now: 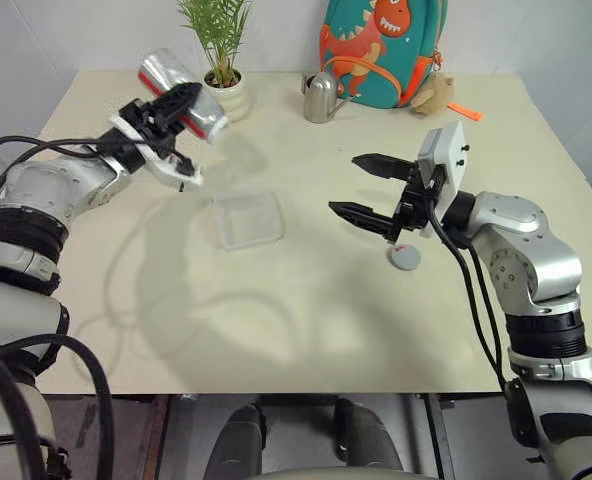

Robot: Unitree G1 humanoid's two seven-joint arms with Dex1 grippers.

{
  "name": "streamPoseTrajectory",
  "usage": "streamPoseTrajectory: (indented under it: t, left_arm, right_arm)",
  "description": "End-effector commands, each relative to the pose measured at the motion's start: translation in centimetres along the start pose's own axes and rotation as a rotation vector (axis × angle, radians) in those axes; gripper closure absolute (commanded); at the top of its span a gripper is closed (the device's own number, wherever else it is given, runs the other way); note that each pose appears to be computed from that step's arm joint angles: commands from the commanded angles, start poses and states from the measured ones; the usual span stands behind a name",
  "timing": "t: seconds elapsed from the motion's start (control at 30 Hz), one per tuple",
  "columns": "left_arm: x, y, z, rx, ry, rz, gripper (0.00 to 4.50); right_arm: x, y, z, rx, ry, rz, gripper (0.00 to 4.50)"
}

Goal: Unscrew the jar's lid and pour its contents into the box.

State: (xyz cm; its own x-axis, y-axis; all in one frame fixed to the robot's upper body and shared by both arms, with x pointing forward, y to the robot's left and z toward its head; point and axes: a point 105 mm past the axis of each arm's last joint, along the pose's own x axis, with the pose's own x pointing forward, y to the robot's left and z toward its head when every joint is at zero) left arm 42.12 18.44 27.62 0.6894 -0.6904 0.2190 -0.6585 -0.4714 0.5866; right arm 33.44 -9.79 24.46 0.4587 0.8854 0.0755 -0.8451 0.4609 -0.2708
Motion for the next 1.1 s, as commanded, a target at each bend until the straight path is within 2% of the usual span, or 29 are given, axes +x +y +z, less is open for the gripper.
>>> streamPoseTrajectory:
  t: [0.03,0.27,0.5,0.57,0.7,0.77,0.83,0.9,0.97,1.03,1.1]
  left_arm:
    - [0.0,0.4,-1.7,0.120,0.027,0.025,2.57]
    - [0.7,1.1,-0.6,0.152,-0.057,0.085,2.57]
    - [-0.3,0.6,-1.0,0.067,-0.032,0.060,2.57]
    - [-0.9,0.4,-1.4,-0.116,0.016,0.042,2.57]
    - [-2.8,-1.6,-1.9,-0.703,0.192,-0.059,2.57]
    - [-3.8,-2.1,-2.4,-0.904,0.257,-0.059,2.57]
    - [-5.3,-3.6,-3.7,-1.138,0.397,-0.063,2.57]
    - [-7.4,-5.5,-4.6,-1.448,0.549,-0.031,2.57]
    - [-9.0,-6.9,-4.3,-1.741,0.610,0.022,2.57]
    - [-10.3,-7.6,-3.4,-1.940,0.629,0.068,2.57]
    - [-11.4,-7.9,-3.0,-2.021,0.675,0.119,2.57]
  right_arm:
    - [0.0,0.3,1.4,-0.029,-0.053,-0.003,0.02]
    - [0.2,0.4,1.3,-0.018,-0.069,-0.008,0.02]
    - [0.2,0.4,1.0,-0.011,-0.074,-0.013,0.02]
    - [0.1,0.4,0.9,-0.009,-0.072,-0.013,0.02]
    - [0.0,0.7,0.6,-0.019,-0.054,0.004,0.02]
    - [0.0,0.9,0.4,-0.038,-0.036,0.019,0.02]
    - [0.0,1.2,0.3,-0.048,-0.027,0.034,0.02]
    - [0.1,1.5,0.2,-0.060,-0.017,0.053,0.02]
    - [0.3,1.9,0.1,-0.070,-0.010,0.070,0.02]
    - [0.4,2.2,0.1,-0.074,-0.008,0.079,0.02]
    - [0.5,2.3,0.0,-0.075,-0.008,0.084,0.02]
